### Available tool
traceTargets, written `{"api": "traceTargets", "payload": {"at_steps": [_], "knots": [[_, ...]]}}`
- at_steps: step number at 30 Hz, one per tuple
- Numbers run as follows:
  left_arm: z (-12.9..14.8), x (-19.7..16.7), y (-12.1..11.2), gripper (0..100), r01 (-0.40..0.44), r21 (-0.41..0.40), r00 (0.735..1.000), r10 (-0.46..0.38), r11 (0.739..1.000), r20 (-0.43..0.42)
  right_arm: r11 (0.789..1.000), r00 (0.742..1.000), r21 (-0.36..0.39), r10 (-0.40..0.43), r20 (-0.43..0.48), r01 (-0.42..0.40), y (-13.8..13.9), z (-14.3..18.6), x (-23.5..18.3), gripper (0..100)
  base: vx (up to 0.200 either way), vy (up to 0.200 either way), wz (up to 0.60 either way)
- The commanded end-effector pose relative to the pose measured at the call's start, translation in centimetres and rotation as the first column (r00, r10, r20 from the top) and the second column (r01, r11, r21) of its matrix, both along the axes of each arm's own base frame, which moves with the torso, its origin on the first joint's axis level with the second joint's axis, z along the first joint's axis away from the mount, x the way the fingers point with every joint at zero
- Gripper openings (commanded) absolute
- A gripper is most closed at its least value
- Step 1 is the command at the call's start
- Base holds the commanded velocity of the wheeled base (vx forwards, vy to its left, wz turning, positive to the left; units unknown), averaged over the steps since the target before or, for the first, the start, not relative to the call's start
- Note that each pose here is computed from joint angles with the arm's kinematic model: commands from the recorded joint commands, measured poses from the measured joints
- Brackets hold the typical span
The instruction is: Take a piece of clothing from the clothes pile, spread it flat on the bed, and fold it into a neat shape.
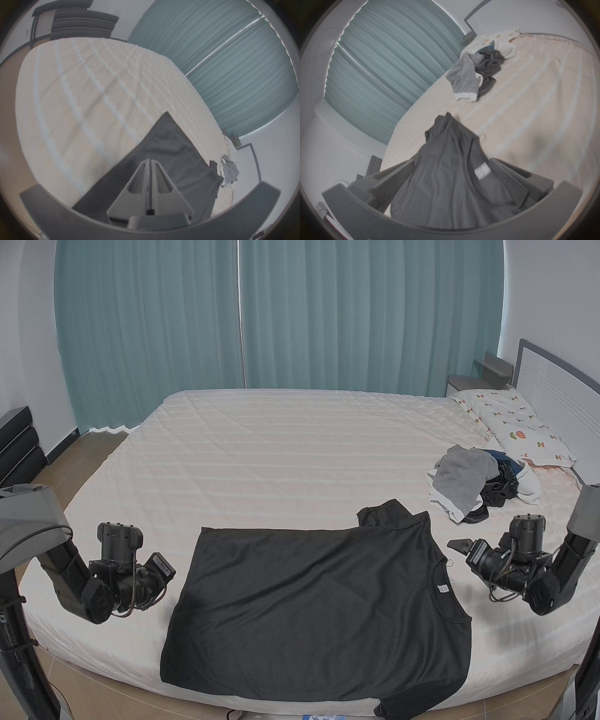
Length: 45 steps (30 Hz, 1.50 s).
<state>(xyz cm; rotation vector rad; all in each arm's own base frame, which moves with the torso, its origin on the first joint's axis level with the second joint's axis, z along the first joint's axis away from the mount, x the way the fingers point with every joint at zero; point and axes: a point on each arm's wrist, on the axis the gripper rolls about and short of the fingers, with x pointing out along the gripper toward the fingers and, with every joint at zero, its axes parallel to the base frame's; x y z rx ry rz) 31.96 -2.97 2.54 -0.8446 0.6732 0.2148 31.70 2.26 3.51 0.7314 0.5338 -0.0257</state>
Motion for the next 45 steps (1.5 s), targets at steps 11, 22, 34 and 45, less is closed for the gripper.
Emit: {"api": "traceTargets", "payload": {"at_steps": [11, 22, 34, 45], "knots": [[0.1, -8.5, -1.4, 0, 0.159, -0.121, 0.983, -0.169, 0.98, -0.07, 0.976, 0.993, 0.209, 0.083, -0.087, -0.063, 0.4, 0.2, -8.0, 100, -0.091, 0.0, 0.0], [-3.8, -7.6, 0.6, 0, 0.388, 0.201, 0.922, -0.373, 0.9, -0.107, 0.977, 0.989, 0.203, 0.094, -0.115, -0.069, 0.6, -0.3, -8.3, 100, 0.0, 0.0, 0.0], [-4.7, -8.3, 0.5, 0, 0.366, 0.128, 0.928, -0.352, 0.922, -0.119, 0.981, 0.985, 0.18, 0.104, -0.136, -0.079, 0.6, -0.8, -8.6, 100, 0.0, 0.0, 0.0], [-5.6, -9.4, 0.8, 100, 0.42, 0.162, 0.904, -0.396, 0.893, -0.162, 0.981, 0.985, 0.177, 0.105, -0.14, -0.08, 0.6, -0.8, -8.7, 100, 0.0, 0.0, 0.0]]}}
